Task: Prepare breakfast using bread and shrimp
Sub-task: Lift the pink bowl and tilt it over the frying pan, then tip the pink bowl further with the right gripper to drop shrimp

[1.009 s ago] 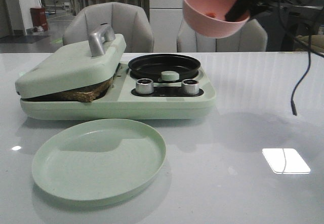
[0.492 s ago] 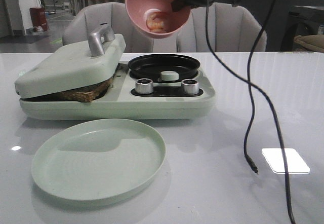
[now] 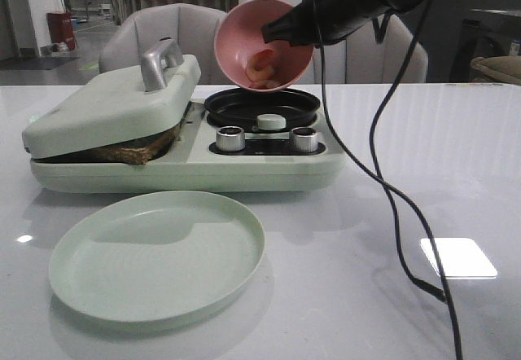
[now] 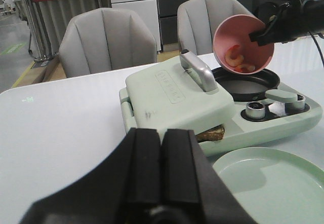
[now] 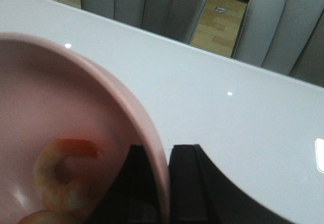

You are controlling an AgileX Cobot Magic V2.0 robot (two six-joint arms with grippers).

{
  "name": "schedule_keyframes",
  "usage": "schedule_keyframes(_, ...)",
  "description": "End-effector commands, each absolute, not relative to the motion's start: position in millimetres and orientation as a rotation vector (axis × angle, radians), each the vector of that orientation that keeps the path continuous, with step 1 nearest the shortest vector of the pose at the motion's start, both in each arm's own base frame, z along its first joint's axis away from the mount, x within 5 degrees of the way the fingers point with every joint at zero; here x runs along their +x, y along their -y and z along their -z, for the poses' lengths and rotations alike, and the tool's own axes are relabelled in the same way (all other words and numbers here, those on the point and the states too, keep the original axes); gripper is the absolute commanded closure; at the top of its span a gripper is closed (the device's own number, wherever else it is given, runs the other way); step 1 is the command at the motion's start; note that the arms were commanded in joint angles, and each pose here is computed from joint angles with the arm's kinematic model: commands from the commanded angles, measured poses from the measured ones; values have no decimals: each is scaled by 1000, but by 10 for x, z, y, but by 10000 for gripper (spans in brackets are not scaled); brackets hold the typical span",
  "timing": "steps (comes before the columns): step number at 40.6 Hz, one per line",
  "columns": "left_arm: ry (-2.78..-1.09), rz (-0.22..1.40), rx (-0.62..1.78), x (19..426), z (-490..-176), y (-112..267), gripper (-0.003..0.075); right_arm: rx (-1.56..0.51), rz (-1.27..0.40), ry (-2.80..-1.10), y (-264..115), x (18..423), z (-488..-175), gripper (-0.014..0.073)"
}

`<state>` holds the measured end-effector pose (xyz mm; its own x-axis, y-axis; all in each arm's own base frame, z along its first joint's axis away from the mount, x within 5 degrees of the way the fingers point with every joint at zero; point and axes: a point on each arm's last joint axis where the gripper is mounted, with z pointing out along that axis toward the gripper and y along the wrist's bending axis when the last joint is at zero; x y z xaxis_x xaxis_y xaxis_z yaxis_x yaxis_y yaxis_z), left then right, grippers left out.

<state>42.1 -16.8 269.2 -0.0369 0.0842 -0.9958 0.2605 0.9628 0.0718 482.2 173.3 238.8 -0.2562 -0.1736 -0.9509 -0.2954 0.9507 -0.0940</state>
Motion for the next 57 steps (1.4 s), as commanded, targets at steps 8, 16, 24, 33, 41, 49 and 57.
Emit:
schedule_keyframes(8, -1514, 158, 229, 405, -2845, 152, 687, -226, -71, -1585, -1561, 4616, -3076, 610)
schedule_keyframes(16, -1514, 158, 229, 405, -2845, 152, 687, -282, -122, -1475, -1584, 4512, -2962, 610)
schedule_keyframes(24, -1514, 158, 229, 405, -2845, 152, 687, -382, -178, -1214, -1647, 4390, -2845, 610)
schedule_keyframes(33, -1514, 158, 229, 405, -2845, 152, 687, -369, -117, -957, -1647, 4373, -2620, 610)
schedule_keyframes(41, -1514, 158, 229, 405, -2845, 152, 687, -394, -8, -888, -1635, 4372, -2570, 610)
schedule_keyframes(49, -1514, 158, 229, 405, -2845, 152, 687, -417, 219, -855, -1580, 4411, -2630, 610)
schedule_keyframes(57, -1514, 158, 229, 405, -2845, 152, 687, -510, 401, -808, -1589, 4412, -2636, 610)
